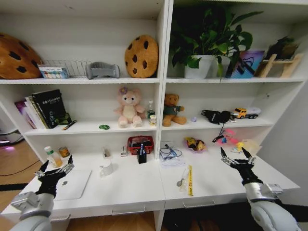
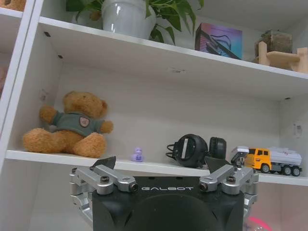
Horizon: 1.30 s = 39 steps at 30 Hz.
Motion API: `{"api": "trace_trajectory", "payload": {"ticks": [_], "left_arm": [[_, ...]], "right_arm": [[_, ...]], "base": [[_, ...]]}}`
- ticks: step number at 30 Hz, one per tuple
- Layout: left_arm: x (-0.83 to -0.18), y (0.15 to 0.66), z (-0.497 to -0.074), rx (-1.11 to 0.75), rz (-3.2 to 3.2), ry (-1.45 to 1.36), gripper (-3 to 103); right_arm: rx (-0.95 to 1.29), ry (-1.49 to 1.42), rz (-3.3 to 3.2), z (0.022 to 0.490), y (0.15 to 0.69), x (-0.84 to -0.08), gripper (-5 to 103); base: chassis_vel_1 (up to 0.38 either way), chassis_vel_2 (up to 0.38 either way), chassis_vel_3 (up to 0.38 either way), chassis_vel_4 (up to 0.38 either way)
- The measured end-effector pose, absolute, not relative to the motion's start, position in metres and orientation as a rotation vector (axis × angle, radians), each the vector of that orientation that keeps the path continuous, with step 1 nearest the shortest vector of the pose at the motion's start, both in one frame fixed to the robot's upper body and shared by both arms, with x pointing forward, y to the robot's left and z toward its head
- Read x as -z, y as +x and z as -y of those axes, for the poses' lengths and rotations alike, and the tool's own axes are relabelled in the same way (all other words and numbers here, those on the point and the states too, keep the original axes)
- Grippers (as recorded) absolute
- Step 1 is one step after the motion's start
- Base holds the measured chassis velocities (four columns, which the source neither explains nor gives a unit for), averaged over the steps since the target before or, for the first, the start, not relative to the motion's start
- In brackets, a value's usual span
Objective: Organize the objects on the table.
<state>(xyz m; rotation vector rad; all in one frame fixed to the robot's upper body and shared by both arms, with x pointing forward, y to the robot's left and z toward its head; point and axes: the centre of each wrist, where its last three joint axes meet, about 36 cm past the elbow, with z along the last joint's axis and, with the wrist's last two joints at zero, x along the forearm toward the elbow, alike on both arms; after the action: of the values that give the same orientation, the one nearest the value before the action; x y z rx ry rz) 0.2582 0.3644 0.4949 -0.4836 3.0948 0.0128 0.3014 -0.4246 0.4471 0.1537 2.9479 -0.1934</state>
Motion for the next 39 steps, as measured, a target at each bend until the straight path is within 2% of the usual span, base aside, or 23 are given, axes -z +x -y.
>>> {"api": "trace_trajectory", "payload": {"ticks": [23,39], "left_arm": [[-0.4949,0.2582,-0.3644,-0.013,-3.095,-0.484,100],[-0.4949,0.2582,-0.3644,-0.013,-3.095,-0.484,100]], "right_arm": [[0.193,0.154,-2.948,0.4246,0.3014,-0.4471,100],[0.194,0.154,-2.948,0.4246,0.3014,-0.4472,100]], "base": [[0.136,0.149,-0.135,-0.138],[0.086,0.078,-0.08,-0.086]]}}
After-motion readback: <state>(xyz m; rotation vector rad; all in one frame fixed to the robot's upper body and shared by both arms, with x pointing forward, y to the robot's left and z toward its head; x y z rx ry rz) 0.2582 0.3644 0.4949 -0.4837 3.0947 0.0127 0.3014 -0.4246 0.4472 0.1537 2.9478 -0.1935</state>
